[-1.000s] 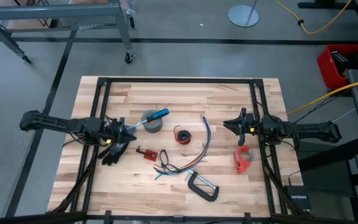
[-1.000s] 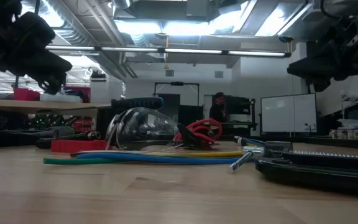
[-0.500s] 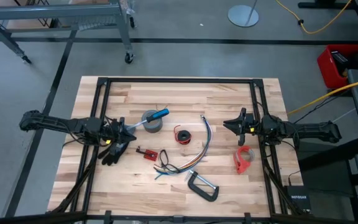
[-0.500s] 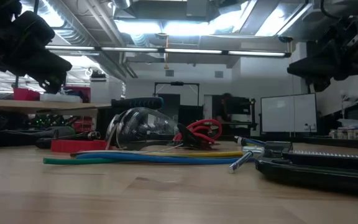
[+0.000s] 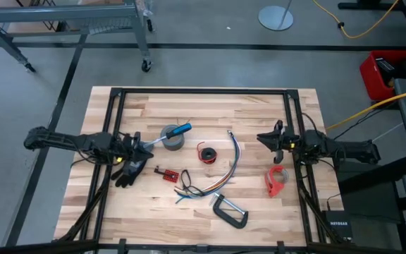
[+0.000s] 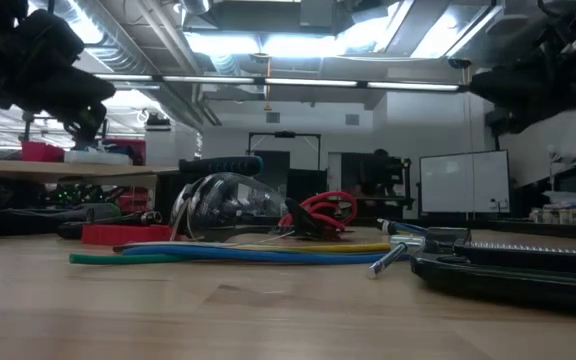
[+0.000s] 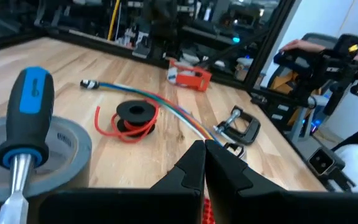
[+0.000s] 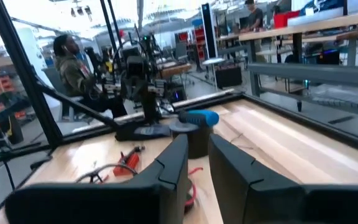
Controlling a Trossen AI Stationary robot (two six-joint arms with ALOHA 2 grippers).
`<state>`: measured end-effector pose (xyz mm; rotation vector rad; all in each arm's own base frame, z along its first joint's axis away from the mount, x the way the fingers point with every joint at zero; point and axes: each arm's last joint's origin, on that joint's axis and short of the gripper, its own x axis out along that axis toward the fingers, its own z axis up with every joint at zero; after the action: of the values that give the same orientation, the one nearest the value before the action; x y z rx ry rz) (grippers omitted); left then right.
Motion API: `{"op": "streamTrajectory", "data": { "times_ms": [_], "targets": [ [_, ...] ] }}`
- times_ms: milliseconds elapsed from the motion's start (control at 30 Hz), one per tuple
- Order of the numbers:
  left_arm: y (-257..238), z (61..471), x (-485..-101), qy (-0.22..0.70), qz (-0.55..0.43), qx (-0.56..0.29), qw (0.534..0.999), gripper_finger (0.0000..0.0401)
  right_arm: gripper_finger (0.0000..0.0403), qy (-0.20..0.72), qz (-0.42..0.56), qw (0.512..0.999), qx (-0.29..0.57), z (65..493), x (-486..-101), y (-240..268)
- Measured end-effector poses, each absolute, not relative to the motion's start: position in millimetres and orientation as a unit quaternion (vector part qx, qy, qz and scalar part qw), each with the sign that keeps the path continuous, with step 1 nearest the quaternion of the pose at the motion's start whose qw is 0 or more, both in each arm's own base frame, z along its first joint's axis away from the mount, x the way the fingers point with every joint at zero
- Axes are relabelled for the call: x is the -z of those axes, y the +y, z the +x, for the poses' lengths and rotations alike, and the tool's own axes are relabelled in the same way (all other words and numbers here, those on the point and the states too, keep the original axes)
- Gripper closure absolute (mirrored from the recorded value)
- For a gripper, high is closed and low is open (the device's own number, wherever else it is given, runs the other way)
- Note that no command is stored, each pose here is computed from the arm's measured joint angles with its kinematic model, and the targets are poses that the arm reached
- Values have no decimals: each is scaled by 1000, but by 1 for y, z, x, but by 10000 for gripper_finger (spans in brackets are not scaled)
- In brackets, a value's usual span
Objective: Coil cords
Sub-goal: Return to Home Position
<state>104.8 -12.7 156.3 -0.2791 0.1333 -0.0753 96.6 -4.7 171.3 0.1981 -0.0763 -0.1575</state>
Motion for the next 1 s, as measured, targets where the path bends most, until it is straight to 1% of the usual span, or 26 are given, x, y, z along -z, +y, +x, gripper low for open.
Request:
{"op": "streamTrajectory", "data": {
  "times_ms": [467, 1000],
  "targets": [
    [-12, 97, -168, -2, -144, 48, 988, 397, 333, -37, 98, 991, 78, 97, -171, -5],
    [-12, 97, -168, -2, -146, 48, 988, 397, 333, -36, 98, 991, 78, 97, -171, -5]
  ]
}}
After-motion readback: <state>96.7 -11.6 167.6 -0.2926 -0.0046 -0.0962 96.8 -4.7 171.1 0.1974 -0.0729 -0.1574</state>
